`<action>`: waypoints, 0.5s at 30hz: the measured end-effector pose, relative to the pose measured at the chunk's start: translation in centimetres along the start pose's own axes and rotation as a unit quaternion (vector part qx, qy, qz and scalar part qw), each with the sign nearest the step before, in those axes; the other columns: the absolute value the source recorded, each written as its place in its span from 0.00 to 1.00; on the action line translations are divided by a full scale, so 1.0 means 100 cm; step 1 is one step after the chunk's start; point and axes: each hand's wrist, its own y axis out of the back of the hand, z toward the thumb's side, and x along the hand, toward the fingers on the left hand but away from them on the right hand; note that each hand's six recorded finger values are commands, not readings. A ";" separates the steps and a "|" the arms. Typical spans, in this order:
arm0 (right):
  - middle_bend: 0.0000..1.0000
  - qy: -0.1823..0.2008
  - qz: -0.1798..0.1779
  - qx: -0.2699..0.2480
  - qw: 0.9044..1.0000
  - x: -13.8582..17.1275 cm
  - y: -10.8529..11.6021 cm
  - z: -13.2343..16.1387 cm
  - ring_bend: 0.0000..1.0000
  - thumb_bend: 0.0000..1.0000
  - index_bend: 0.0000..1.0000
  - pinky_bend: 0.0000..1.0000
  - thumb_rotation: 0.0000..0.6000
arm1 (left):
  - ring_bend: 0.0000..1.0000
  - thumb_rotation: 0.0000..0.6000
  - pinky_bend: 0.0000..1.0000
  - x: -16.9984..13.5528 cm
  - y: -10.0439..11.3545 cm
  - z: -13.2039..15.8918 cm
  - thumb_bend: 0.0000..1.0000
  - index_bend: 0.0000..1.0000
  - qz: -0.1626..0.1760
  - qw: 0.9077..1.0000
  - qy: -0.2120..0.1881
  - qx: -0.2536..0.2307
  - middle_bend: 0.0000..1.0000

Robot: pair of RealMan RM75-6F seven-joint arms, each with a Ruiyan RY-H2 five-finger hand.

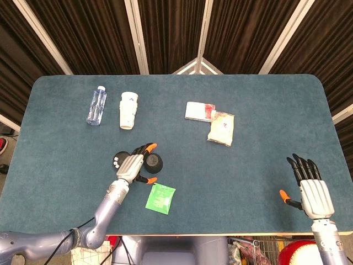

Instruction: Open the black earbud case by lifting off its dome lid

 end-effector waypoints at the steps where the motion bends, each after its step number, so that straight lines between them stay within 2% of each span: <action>1: 0.02 0.000 0.000 0.001 1.000 0.000 0.000 0.000 0.07 0.29 0.07 0.01 1.00 | 0.00 1.00 0.00 -0.002 0.003 0.002 0.26 0.00 0.002 1.000 -0.004 -0.002 0.00; 6: 0.02 0.001 -0.001 0.003 1.000 0.000 0.001 0.001 0.07 0.29 0.07 0.01 1.00 | 0.00 1.00 0.00 -0.022 0.025 0.020 0.26 0.01 0.016 0.999 -0.030 -0.009 0.00; 9: 0.02 0.002 -0.001 0.002 1.000 0.001 0.002 0.002 0.07 0.29 0.07 0.01 1.00 | 0.00 1.00 0.00 -0.044 0.047 0.026 0.27 0.07 0.039 0.998 -0.040 0.002 0.01; 13: 0.02 0.003 -0.004 0.002 1.000 0.001 0.004 0.002 0.07 0.29 0.07 0.01 1.00 | 0.00 1.00 0.00 -0.080 0.080 0.019 0.27 0.12 0.100 0.993 -0.028 0.056 0.03; 15: 0.02 0.004 -0.002 0.001 1.000 -0.001 0.002 0.003 0.07 0.29 0.07 0.01 1.00 | 0.00 1.00 0.00 -0.101 0.099 0.006 0.27 0.13 0.142 0.985 -0.006 0.098 0.04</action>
